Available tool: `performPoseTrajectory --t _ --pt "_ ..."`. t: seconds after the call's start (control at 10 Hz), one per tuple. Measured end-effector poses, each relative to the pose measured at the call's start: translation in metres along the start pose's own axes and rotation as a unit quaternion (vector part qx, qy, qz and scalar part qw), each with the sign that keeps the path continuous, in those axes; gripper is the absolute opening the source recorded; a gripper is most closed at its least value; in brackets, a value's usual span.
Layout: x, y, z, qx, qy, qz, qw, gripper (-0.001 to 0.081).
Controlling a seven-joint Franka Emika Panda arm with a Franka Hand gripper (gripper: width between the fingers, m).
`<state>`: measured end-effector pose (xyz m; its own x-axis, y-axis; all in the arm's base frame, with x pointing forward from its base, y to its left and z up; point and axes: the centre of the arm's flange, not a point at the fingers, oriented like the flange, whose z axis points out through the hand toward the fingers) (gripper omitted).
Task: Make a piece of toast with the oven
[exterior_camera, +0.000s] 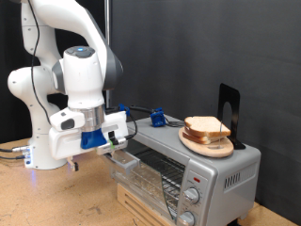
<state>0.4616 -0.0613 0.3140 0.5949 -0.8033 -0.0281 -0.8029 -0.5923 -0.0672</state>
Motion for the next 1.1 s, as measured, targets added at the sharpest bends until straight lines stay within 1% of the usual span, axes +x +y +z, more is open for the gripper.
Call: performPoseTrajectory --t 0.2,0.5,0.7,0.9,1.1 --pt "0.0051 0.0037 0.0038 0.002 0.003 0.006 1.0000 0.0809" --pt "0.0067 0.0059 0.0055 0.003 0.002 0.001 1.0000 0.0809" --pt "0.0093 0.0087 0.0078 0.002 0.011 -0.002 0.9999 0.0809" --pt "0.0102 0.0111 0.0092 0.008 0.017 -0.005 0.9998 0.0809" --pt "0.0101 0.0119 0.0093 0.013 0.015 -0.012 0.9997 0.0809"
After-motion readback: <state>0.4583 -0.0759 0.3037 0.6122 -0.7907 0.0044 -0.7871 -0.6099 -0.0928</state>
